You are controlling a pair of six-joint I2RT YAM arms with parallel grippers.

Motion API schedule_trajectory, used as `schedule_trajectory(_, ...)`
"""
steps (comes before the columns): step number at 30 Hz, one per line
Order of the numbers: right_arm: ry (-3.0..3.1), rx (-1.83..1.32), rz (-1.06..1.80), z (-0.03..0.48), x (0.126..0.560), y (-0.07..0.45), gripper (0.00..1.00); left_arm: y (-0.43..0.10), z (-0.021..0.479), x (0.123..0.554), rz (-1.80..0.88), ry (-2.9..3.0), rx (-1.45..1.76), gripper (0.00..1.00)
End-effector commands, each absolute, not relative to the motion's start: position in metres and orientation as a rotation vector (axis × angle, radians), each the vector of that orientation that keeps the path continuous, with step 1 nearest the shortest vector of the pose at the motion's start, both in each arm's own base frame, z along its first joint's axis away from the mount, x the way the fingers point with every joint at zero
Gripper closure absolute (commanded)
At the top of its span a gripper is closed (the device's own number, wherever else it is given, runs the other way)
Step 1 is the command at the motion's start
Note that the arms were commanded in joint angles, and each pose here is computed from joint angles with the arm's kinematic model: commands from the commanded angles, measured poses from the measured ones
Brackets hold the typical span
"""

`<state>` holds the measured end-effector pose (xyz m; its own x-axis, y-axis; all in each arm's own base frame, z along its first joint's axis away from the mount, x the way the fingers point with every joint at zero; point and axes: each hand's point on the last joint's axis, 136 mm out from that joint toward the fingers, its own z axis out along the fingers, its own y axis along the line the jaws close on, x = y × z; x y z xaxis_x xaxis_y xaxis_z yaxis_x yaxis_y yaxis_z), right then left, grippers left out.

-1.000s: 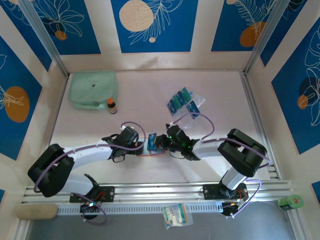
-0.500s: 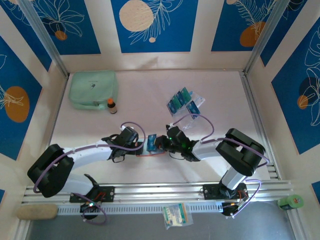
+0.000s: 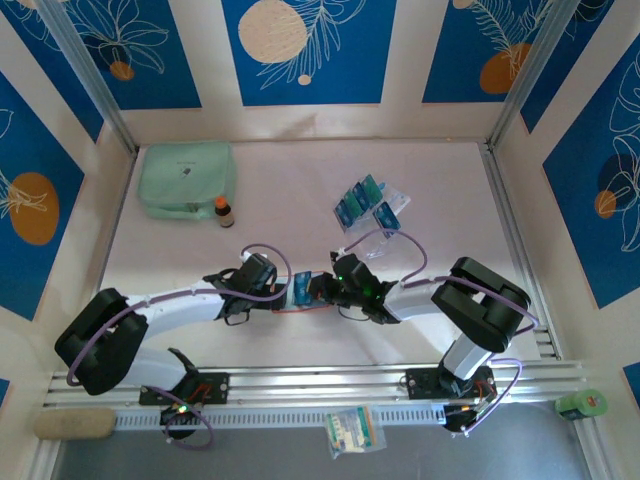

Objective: Put the credit cards into the card holder

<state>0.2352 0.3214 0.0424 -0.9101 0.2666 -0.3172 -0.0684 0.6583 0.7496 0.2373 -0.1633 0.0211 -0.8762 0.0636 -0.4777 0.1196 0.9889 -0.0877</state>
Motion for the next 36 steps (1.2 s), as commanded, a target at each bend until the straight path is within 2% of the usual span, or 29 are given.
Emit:
schedule_trajectory(1,2.548,0.157,1.101,0.025,0.222,0.315,1.00,-0.154,0.018,0.234,-0.130,2.650,0.094,0.00)
schedule_trajectory(36,2.651,0.160,1.064,0.011,0.208,0.313,1.00,-0.154,0.016,0.234,-0.128,2.652,0.093,0.00)
